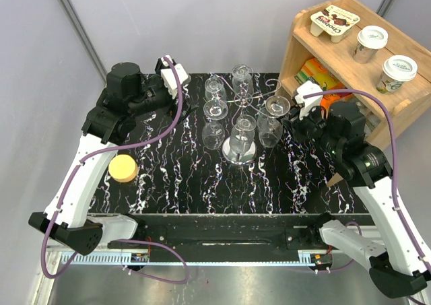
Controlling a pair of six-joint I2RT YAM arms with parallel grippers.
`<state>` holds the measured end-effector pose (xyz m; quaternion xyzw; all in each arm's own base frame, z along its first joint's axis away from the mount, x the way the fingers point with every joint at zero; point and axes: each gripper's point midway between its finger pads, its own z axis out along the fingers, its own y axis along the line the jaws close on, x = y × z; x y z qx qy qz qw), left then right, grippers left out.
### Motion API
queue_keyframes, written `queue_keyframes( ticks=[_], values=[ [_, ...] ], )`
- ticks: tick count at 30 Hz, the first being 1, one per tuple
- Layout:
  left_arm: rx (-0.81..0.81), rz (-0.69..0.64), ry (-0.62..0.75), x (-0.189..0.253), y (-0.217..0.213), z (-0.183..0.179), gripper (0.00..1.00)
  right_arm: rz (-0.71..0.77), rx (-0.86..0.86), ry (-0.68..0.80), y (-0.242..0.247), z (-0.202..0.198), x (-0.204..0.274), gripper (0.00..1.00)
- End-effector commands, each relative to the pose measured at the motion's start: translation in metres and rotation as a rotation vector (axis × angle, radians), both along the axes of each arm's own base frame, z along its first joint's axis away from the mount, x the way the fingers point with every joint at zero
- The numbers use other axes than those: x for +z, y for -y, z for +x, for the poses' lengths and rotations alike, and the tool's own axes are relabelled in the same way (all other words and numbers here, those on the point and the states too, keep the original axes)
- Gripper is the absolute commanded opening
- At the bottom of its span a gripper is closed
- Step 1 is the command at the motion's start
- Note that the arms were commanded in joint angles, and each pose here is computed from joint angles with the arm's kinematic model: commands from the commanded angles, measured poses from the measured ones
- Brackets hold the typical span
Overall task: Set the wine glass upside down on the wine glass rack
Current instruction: Place the wine glass at the wine rack.
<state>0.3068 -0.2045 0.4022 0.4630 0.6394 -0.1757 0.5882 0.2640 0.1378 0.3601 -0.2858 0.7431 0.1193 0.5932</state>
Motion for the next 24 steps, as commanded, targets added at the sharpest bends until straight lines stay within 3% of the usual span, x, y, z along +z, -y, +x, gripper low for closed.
queue_keyframes(
  ticks=[1,10,15,24],
  values=[
    [-0.024,-0.028,0.056,0.018,0.002,-0.003,0.99,-0.022,0.024,0.028,0.006,-0.014,0.011,0.32],
    [-0.022,-0.037,0.059,0.023,0.002,-0.003,0.99,-0.026,0.049,0.072,0.010,-0.029,0.038,0.39],
    [-0.018,-0.067,0.060,0.035,0.004,-0.003,0.99,-0.051,-0.048,0.127,0.030,-0.026,0.062,0.54],
    [-0.061,-0.165,0.051,0.072,0.014,-0.012,0.99,-0.105,-0.208,0.125,0.052,-0.003,0.062,0.62]
  ],
)
